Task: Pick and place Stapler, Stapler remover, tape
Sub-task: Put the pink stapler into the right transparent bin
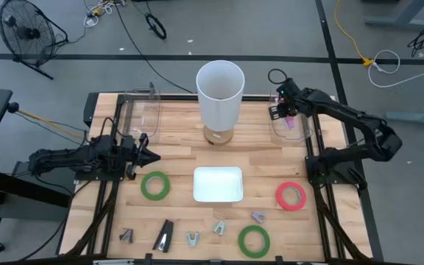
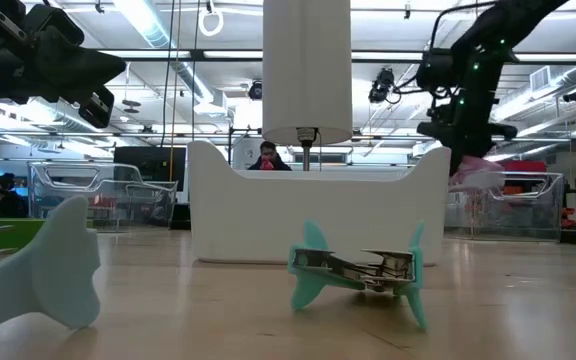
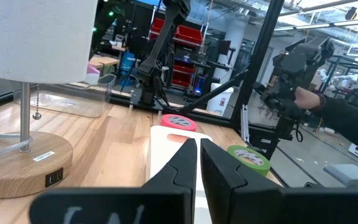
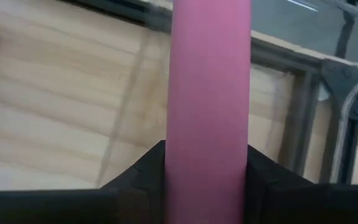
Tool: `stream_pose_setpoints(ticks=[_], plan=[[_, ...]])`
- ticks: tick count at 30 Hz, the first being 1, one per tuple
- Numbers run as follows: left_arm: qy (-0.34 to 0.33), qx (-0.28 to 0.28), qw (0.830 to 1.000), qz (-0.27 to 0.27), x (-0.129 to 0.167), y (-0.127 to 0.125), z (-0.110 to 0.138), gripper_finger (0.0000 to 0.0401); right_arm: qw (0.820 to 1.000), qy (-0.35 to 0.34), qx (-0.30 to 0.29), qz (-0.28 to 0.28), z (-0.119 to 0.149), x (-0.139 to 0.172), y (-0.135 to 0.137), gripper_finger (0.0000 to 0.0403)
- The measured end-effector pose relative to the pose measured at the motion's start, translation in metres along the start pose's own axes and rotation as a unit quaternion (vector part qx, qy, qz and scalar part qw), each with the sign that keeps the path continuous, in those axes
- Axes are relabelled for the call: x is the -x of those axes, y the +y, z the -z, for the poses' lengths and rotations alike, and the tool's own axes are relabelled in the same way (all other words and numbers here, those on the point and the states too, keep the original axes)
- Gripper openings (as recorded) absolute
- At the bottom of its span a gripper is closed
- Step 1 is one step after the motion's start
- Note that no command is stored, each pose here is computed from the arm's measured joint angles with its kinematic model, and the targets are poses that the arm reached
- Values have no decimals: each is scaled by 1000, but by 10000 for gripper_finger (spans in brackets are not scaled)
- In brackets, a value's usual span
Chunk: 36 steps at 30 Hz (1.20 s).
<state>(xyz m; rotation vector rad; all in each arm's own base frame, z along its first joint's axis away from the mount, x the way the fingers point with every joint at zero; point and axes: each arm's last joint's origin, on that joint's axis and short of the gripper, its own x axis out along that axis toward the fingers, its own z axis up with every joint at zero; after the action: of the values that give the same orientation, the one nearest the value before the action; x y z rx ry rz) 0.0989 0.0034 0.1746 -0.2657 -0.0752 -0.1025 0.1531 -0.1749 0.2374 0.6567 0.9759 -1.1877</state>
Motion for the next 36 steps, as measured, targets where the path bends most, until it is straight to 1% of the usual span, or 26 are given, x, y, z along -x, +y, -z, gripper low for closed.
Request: stream_pose_setpoints(ticks=[5,8,15,26,29,30,31,34,36], plan=[[0,5,1000,0,0,0,0,23,1000,18,-12,7,-2,-12,2,130],[0,13,1000,0,0,0,0,23,999,22,-29,13,-3,-18,3,130],[0,13,1000,0,0,0,0,23,999,21,-47,4,-8,-30,7,130],[1,13,1000,0,0,0,0,23,998,53,-39,9,-7,-48,12,130],[1,13,1000,0,0,0,0,23,998,62,-18,7,-6,-50,13,130],[2,13,1000,0,0,0,0,23,998,63,-15,7,-5,-50,13,138],[3,13,1000,0,0,0,1,23,998,63,-14,8,-5,-50,13,158],[4,14,1000,-1,0,0,1,23,998,61,-16,12,-6,-50,12,241],[4,13,1000,-1,0,0,1,23,998,61,-16,12,-6,-50,12,289]])
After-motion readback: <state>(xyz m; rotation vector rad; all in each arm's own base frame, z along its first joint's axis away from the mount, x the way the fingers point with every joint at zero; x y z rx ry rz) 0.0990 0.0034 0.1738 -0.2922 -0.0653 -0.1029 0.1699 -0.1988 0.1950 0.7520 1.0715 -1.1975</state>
